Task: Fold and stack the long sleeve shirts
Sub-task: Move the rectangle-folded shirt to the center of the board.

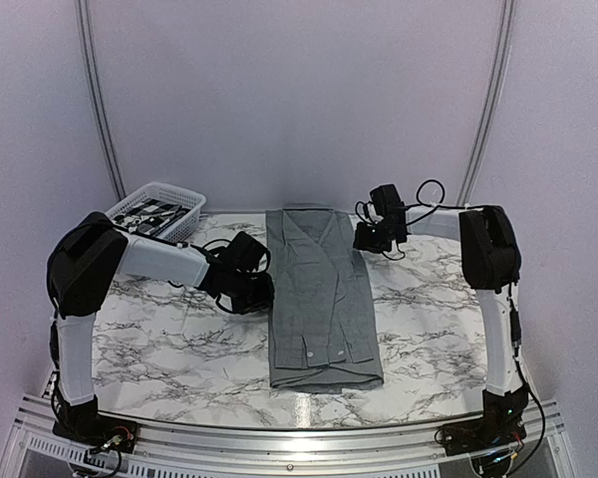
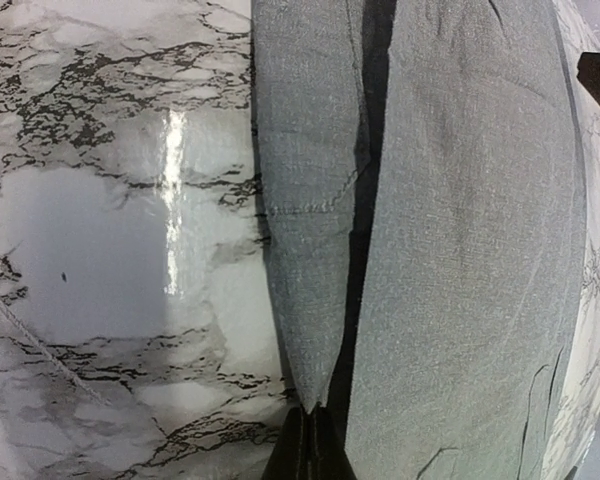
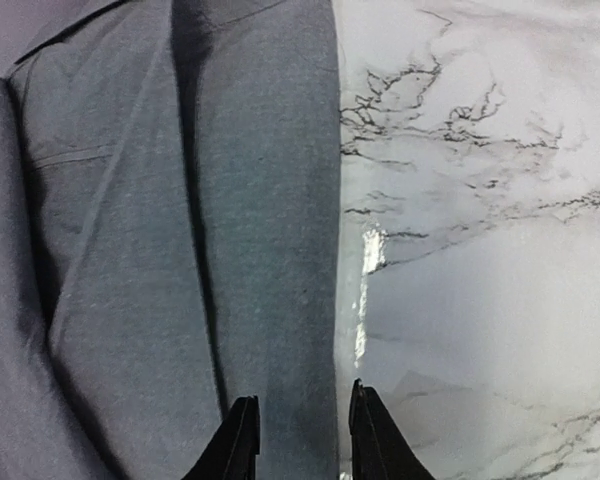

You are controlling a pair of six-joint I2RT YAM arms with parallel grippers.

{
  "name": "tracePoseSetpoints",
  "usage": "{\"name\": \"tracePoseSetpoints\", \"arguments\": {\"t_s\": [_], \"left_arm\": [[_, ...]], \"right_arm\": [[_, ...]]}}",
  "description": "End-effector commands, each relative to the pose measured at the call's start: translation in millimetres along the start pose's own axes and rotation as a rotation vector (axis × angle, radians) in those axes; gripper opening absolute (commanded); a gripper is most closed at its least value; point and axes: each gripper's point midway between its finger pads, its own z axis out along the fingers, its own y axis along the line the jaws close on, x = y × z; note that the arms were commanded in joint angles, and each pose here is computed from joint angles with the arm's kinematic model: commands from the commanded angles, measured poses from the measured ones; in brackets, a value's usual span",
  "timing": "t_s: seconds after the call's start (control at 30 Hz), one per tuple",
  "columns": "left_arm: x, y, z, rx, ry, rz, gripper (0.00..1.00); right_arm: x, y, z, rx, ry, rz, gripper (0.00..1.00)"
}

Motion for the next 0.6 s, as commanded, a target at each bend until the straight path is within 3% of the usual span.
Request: {"name": "tracePoseSetpoints", "arguments": {"t_s": [0.0,0.23,0.4,0.57], "left_arm": [[2.7,16.7,-13.8,-0.055,0.009,0.023,0.03],[-9.0,10.2,-36.2,-0.062,-0.03,0.058,0.21],[-14.1,0.6,-46.3,-0.039,-0.043,0.073,0.22],[-9.7,-15.6,-44.8,0.006,-0.018,0.102,0.21]], "right_arm": [[-27.6,54.4,-56.7,-0.181,-0.076,-0.038,0.28],[-1.0,141.0,-51.3,-0.547,-0.04,-0.051,0.14],[8.3,167.3,-28.2,-0.721,-0.019,-0.021,0.07],[17.1,158.5,2.8,-0.758,0.005,0.044,0.07]]}}
